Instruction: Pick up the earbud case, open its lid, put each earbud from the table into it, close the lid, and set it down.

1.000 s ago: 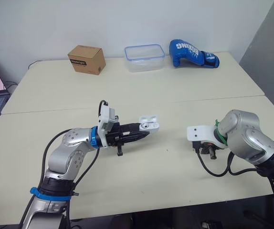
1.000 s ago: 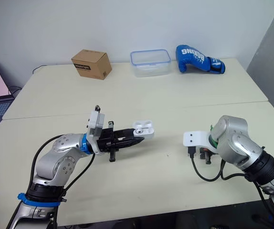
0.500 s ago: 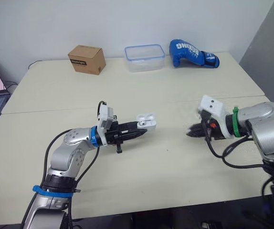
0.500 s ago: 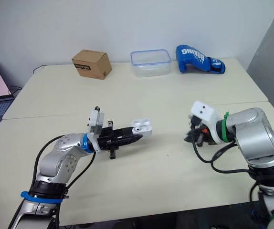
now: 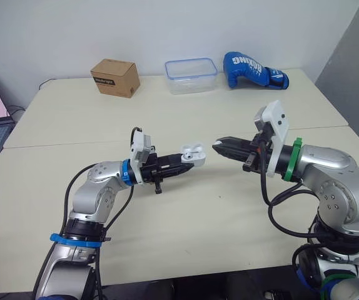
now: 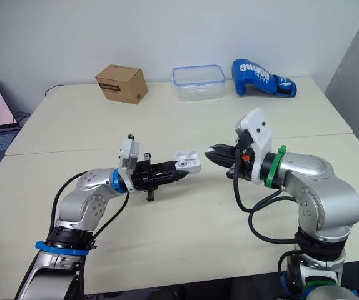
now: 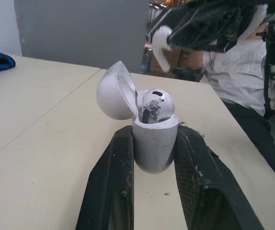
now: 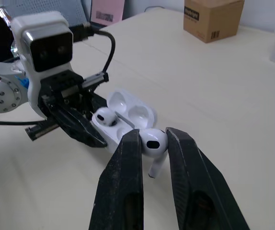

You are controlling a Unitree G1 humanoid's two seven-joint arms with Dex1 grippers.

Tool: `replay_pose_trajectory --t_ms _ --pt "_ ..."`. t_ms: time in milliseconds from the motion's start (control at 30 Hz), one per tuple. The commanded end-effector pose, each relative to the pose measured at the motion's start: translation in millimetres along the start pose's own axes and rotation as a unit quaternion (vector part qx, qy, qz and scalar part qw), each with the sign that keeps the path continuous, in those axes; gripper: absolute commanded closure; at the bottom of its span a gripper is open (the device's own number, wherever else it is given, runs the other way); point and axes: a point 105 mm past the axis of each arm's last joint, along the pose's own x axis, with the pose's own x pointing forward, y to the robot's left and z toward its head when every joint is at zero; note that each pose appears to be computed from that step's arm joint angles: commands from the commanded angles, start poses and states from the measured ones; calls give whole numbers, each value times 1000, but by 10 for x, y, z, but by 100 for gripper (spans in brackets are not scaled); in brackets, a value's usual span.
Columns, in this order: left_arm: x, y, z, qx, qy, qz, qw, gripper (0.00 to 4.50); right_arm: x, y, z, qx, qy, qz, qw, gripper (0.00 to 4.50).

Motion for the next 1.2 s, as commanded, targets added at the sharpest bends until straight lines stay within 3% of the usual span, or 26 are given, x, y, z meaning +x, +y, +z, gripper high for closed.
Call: replay_pose_trajectory --t_ms 33,300,600,1200 --pt "20 9 110 23 -11 -10 1000 370 2 52 162 -30 -47 -6 998 412" --pt "38 35 120 24 -15 -12 1000 370 155 3 187 -10 -65 -41 997 412" --pt "76 77 138 32 -23 -8 999 370 222 147 208 15 -69 -34 997 412" --pt "134 34 247 34 -35 -14 999 370 227 114 54 37 -35 -46 998 412"
